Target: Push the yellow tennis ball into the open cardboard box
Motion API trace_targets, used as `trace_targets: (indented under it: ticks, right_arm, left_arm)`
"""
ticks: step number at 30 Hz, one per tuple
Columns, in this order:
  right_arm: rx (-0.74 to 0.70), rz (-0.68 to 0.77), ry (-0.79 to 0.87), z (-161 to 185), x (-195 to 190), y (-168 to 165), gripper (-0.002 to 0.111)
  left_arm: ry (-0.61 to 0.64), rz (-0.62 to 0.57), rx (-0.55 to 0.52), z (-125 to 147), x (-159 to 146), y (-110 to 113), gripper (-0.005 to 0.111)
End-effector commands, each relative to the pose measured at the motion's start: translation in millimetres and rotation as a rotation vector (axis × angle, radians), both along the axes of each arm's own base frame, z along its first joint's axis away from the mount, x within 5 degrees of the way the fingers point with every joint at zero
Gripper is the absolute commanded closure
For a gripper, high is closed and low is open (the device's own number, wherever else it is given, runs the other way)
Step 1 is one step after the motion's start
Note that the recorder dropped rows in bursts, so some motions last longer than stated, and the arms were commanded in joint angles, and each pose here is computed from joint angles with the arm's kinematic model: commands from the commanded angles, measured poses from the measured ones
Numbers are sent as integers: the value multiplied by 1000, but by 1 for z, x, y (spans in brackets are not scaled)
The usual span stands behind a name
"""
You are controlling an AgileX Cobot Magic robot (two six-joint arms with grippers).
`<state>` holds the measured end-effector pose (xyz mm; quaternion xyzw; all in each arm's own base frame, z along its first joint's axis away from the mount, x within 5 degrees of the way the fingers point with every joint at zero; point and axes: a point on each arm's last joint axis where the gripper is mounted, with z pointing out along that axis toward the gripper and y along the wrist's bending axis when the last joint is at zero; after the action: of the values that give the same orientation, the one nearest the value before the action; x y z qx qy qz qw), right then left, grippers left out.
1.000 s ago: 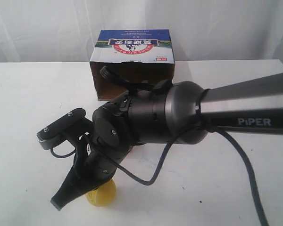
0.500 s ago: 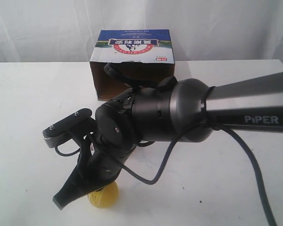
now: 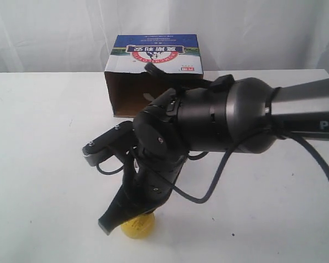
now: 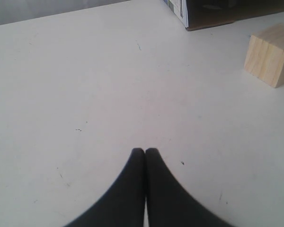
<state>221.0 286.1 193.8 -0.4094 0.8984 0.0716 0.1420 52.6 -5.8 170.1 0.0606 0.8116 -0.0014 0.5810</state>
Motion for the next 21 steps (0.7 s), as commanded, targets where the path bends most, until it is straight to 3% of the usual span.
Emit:
trace_targets:
  ticks: [1,12,21]
  right_arm:
    - [-27,-60,-17,4,6,-26,108]
    - [8,-210,-123,49,24,-83,108]
    - [109,-177,-131,59,10,-65,108]
  left_arm:
    - [0,5,-10,-1,0,0,107]
    - [0,5,-10,-1,0,0,107]
    - [0,5,-10,-1,0,0,107]
